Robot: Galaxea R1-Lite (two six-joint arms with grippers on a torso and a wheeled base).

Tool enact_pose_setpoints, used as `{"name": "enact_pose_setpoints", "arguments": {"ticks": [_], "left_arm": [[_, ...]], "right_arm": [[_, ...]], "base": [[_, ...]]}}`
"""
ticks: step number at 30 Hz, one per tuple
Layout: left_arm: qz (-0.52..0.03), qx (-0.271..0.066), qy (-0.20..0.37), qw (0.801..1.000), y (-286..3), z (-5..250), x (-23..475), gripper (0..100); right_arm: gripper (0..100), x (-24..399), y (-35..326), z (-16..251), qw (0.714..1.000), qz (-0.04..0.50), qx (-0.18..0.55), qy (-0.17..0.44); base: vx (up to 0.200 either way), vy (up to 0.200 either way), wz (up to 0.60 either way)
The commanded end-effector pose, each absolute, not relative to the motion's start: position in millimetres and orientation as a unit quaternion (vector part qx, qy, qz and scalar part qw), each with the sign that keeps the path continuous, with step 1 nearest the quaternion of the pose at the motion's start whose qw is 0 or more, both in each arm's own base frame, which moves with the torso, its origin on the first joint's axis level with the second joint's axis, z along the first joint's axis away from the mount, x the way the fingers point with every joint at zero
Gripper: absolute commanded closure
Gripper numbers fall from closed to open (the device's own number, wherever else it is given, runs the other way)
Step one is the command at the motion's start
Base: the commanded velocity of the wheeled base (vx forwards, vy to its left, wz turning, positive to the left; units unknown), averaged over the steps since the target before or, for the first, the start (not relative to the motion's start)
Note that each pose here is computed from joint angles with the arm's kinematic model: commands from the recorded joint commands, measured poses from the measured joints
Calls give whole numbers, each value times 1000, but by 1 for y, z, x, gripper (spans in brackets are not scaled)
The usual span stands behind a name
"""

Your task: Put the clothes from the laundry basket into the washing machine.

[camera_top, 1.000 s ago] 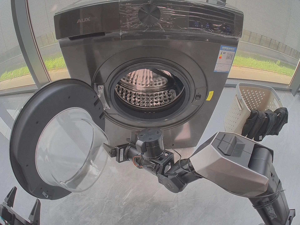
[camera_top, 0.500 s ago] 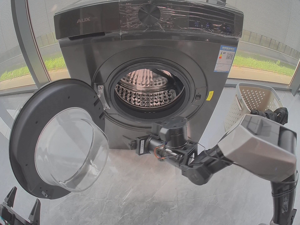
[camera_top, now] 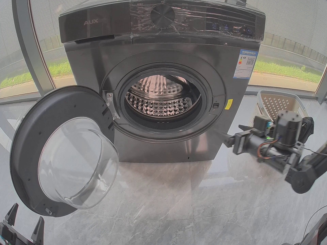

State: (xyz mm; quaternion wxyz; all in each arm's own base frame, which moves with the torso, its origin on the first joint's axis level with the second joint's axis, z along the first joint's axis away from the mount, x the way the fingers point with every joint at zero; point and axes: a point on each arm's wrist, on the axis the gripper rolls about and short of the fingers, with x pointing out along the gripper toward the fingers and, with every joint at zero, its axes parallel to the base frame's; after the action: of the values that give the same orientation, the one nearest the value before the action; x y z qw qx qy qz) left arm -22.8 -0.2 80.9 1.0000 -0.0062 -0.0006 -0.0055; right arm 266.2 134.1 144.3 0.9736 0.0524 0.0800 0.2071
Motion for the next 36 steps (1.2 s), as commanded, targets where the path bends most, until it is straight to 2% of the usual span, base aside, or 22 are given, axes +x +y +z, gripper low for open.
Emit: {"name": "enact_pose_setpoints", "arguments": {"ticks": [1, 6, 8, 14, 19, 20, 21, 24, 31, 36], "left_arm": [[-5, -6, -2, 1000, 0, 76, -23, 0], [-5, -7, -1, 1000, 0, 76, -23, 0], [-5, -7, -1, 1000, 0, 76, -23, 0], [-5, -7, -1, 1000, 0, 76, -23, 0], [-5, -8, -1, 1000, 0, 76, -23, 0], [-5, -8, -1, 1000, 0, 76, -23, 0], [-5, -8, -1, 1000, 0, 76, -23, 0], [-5, -8, -1, 1000, 0, 76, -23, 0], [-5, -7, -1, 1000, 0, 76, -23, 0], [-5, -7, -1, 1000, 0, 76, -23, 0]], "right_arm": [[0, 198, 44, 187, 994, 98, 39, -20], [0, 155, 24, 178, 996, 75, 35, -30], [0, 124, 18, 165, 997, 71, 31, -29], [0, 89, 9, 158, 996, 53, 25, -61], [0, 65, 6, 153, 997, 51, 24, -54], [0, 45, 4, 143, 998, 52, 25, -39], [0, 45, 4, 143, 998, 52, 25, -39], [0, 11, 2, 122, 997, 63, 38, -34], [0, -20, 0, 88, 998, 41, 32, -39], [0, -23, 1, 83, 998, 41, 26, -37]], "base": [[0, 0, 0], [0, 0, 0], [0, 0, 0], [0, 0, 0], [0, 0, 0], [0, 0, 0], [0, 0, 0], [0, 0, 0], [0, 0, 0], [0, 0, 0]]}}
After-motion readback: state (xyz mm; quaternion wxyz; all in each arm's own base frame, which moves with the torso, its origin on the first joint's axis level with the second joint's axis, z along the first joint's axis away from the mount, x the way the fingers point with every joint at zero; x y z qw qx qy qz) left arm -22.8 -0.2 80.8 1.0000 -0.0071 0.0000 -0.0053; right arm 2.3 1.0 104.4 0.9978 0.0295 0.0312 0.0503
